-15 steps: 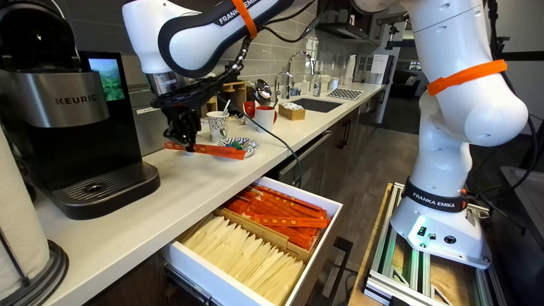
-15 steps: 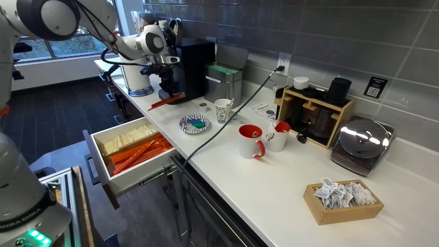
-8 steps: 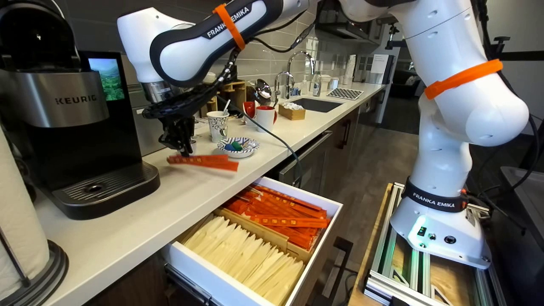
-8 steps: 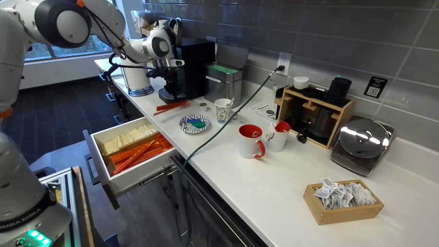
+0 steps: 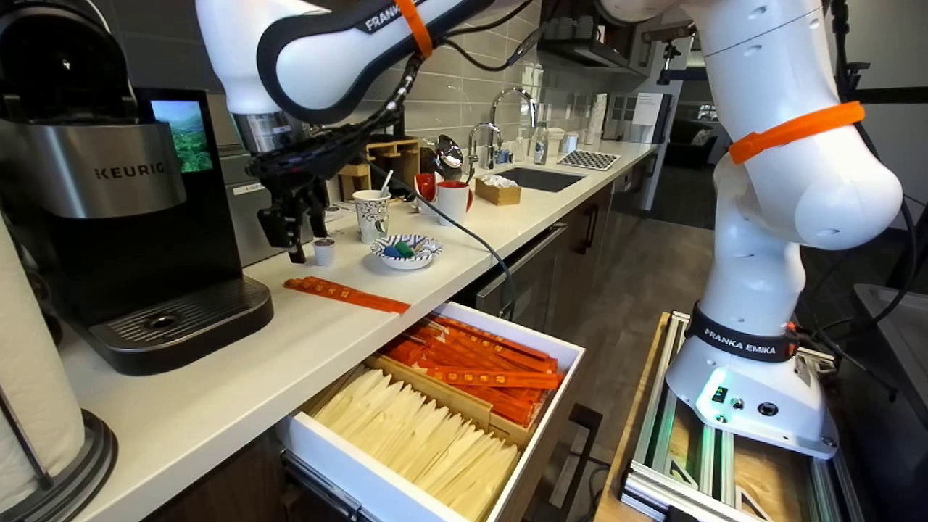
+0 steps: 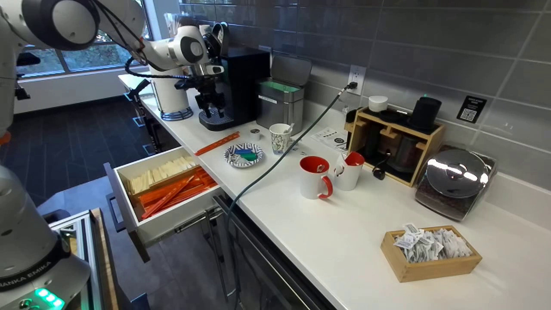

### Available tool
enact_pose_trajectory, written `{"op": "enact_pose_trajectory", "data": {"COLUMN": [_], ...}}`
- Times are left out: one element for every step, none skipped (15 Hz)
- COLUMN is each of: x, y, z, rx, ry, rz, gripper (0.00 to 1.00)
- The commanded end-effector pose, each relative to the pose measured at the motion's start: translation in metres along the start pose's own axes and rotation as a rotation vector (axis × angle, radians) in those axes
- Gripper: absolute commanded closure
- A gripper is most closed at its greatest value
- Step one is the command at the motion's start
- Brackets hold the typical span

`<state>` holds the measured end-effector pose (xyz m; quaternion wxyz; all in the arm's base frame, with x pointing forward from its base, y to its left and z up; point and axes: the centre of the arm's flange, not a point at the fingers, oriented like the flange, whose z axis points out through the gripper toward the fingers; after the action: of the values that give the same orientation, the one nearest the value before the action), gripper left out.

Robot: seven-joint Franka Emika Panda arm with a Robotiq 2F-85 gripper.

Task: Pick up the orange object from the drawer and put it on the kitchen unit base top

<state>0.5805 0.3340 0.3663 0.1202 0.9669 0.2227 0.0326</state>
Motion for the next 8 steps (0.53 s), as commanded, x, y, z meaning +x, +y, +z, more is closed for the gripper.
{"op": "enact_pose_trajectory", "data": {"x": [-0.076, -0.091, -0.106, -0.121, -0.137, -0.152, -0.095, -0.105], "y": [0.013, 0.017, 0.02, 0.024, 0.029, 0.037, 0.023, 0.027], "z": [-0.049, -0.056, -0.064, -0.071, -0.075, -0.078, -0.077, -0.082], "rx": [0.082, 0.098, 0.106, 0.101, 0.081, 0.041, 0.065, 0.057], "ry": [0.043, 0.05, 0.049, 0.035, 0.027, 0.061, 0.036, 0.04], "rz": [-0.084, -0.106, -0.144, -0.169, -0.207, -0.251, -0.186, -0.19], "gripper": [0.0, 0.0, 0.0, 0.0, 0.0, 0.0, 0.0, 0.0]}}
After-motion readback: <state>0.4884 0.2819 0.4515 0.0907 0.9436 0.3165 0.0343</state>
